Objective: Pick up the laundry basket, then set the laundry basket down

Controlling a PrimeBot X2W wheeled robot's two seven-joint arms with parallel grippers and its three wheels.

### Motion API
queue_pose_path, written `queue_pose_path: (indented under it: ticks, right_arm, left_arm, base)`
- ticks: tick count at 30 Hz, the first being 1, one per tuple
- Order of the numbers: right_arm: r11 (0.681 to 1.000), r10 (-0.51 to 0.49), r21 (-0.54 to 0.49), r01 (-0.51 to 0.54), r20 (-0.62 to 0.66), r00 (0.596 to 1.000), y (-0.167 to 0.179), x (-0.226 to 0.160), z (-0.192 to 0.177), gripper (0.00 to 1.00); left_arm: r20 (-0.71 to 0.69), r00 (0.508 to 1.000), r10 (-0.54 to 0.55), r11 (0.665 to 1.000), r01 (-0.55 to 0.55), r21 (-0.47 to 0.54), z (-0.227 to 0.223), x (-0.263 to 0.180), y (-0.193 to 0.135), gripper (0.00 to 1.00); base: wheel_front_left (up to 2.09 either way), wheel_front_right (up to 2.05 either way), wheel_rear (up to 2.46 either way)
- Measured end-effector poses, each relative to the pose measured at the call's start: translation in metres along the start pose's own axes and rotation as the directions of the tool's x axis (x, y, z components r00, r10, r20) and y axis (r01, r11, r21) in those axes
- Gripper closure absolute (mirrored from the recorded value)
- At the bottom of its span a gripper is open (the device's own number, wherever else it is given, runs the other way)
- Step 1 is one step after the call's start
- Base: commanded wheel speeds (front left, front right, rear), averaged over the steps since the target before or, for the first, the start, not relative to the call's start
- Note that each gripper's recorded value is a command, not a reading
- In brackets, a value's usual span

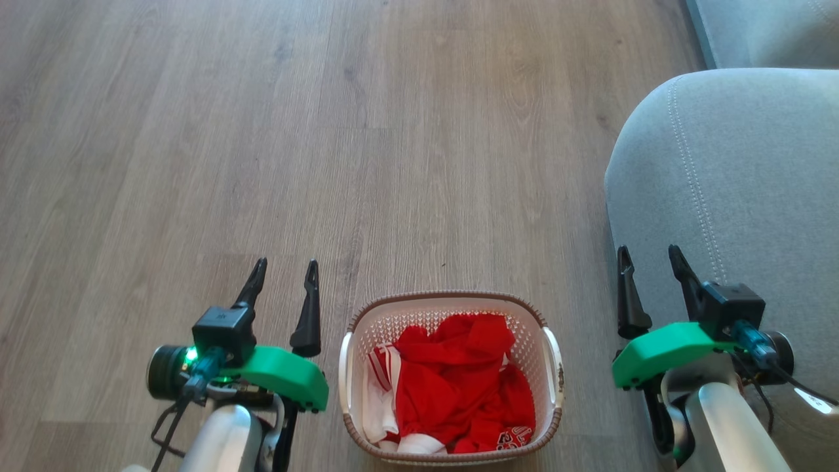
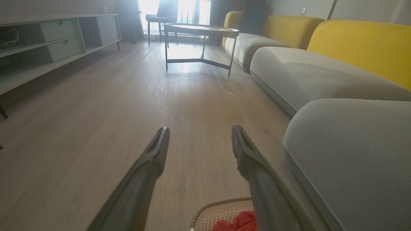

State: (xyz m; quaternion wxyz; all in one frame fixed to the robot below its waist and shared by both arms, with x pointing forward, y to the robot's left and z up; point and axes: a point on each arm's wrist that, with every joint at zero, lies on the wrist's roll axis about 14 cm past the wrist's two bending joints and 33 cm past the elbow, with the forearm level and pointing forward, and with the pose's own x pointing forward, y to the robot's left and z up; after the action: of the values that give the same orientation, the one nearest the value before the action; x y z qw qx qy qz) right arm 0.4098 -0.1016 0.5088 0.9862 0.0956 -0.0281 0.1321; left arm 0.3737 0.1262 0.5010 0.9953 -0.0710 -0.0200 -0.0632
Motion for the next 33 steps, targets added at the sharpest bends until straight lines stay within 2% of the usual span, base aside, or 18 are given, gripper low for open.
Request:
queue_pose_path:
  ticks: [33]
  right_arm:
    - [1.0, 0.006, -0.001, -0.006, -0.01, 1.0, 0.0019, -0.0003, -0.0033, 0.0]
  left_arm:
    - [-0.011, 1.0, 0.001, 1.0, -0.001, -0.019, -0.0035, 0.0003, -0.0008, 0.0]
  base:
    - [0.0, 0.0, 0.0]
